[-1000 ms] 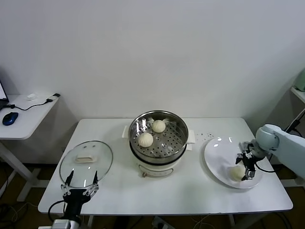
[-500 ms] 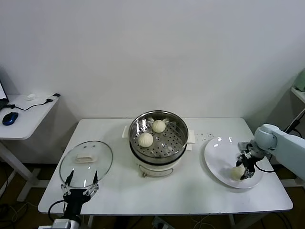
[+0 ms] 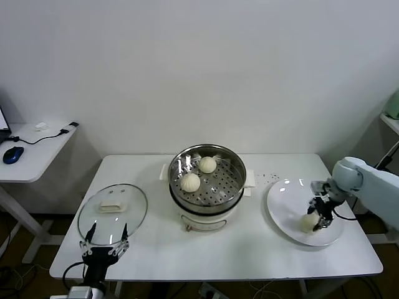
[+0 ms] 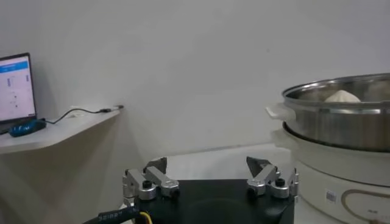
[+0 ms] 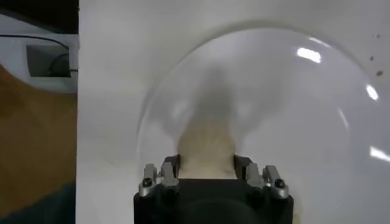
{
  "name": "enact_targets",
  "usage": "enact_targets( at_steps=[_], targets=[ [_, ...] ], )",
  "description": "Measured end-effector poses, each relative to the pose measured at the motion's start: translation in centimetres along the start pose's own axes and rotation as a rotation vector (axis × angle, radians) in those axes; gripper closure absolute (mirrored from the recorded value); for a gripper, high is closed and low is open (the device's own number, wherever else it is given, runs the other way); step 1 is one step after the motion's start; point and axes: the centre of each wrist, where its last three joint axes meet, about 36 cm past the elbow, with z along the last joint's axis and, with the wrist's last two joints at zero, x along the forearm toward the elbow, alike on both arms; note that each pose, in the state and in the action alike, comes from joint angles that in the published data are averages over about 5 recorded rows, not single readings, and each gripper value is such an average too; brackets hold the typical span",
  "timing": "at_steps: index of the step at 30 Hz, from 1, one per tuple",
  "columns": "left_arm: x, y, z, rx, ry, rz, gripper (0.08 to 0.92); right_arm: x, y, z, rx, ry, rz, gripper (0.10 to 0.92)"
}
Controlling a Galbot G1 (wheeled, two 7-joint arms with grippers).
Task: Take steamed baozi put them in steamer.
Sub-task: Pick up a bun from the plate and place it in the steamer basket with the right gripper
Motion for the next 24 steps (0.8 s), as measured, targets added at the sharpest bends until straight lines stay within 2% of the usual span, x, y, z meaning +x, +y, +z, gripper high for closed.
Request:
enact_targets(
  at_steps=[6, 14, 19, 24],
  targets=[
    [0.0, 0.1, 0.0, -0.001, 0.0, -0.002, 0.177, 7.4, -4.0, -4.5, 0.271, 0.036, 0.065, 0.428],
    [0.0, 0.2, -0.3, 0.004, 0.0, -0.01, 0.177, 16.6, -7.7, -14.4, 0.701, 0.104, 0.153, 0.427],
    [0.0, 0.5, -0.7, 0.009, -0.003, -0.018, 0.177, 19.0, -8.5, -21.4, 0.942, 0.142, 0.173, 0.426],
    [0.0, 0.5, -0.8, 0.005, -0.008, -0.02, 0.177, 18.9, -8.8, -27.5, 1.122, 0.16, 0.164, 0.423]
  ],
)
